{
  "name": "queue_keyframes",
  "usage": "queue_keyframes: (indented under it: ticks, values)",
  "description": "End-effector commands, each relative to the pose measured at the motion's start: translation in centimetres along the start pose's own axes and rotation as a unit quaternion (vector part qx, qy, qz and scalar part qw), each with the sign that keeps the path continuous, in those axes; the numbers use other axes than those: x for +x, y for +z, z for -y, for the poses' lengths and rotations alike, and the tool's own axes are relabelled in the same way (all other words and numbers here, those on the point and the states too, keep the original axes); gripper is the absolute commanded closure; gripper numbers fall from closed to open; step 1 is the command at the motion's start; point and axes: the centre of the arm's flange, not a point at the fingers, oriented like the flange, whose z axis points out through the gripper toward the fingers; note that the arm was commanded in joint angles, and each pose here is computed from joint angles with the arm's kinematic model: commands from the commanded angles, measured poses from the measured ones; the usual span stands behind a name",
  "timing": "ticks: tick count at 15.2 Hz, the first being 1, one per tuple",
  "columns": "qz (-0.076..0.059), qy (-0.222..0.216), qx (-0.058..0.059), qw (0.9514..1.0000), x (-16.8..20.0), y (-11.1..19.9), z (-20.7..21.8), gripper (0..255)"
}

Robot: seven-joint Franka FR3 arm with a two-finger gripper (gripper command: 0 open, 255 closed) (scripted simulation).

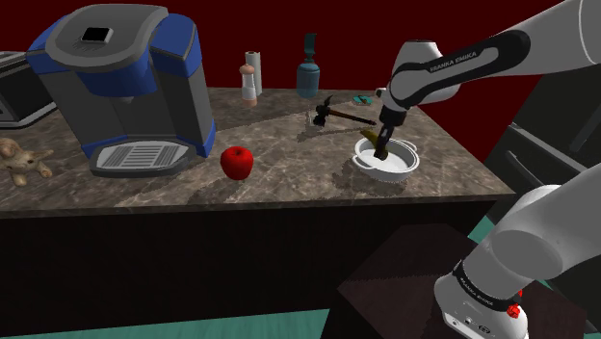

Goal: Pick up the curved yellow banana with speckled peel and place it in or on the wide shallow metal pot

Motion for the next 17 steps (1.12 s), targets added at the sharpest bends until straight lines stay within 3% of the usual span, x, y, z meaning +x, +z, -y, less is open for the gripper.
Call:
queue_keyframes:
  ticks: [1, 5, 9, 17]
  values:
    - [0.001, 0.001, 0.000, 1.0000, -0.1, 0.1, 0.0, 0]
    - [0.001, 0.001, 0.000, 1.0000, -0.1, 0.1, -0.1, 0]
    - [0.001, 0.001, 0.000, 1.0000, -0.1, -4.9, -0.1, 0]
    - [0.001, 0.001, 0.000, 1.0000, -0.1, -4.9, -0.1, 0]
